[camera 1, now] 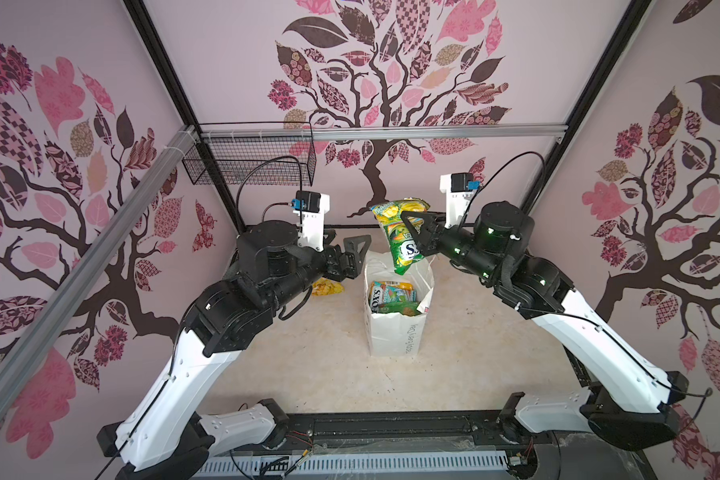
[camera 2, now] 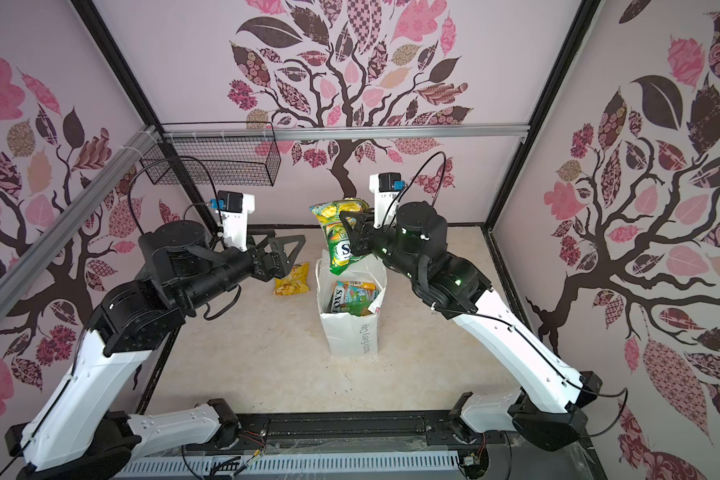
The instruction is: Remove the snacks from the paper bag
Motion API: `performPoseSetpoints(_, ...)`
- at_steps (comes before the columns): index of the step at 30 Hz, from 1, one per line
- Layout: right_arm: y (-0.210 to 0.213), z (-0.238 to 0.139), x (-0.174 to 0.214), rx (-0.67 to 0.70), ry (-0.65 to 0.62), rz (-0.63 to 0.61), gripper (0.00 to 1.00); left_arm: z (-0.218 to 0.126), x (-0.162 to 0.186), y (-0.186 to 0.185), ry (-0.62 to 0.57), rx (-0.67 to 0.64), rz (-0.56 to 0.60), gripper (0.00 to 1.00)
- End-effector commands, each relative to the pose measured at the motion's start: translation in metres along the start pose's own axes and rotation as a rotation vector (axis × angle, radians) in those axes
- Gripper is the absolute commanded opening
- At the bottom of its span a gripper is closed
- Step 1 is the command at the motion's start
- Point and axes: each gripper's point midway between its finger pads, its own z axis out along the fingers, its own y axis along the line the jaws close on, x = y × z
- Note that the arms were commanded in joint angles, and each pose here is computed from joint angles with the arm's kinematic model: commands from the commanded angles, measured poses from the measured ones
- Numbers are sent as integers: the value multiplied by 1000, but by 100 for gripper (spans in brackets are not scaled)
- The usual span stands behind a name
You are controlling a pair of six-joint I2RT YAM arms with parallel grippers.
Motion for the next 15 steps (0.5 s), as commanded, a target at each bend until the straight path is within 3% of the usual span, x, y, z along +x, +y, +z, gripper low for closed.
performPoseSetpoints(1,30,-25,-39,-129,-138,-12,0,-9,-32,-15,-129,116,-173,86)
performPoseSetpoints(7,43,-26,-32,-189,-144,-32,0,12,-39,-13,-77,301,-479,85)
performPoseSetpoints(15,50,-15,-21,-225,-110,-35,0,33,-26,-31,43,511,-698,84)
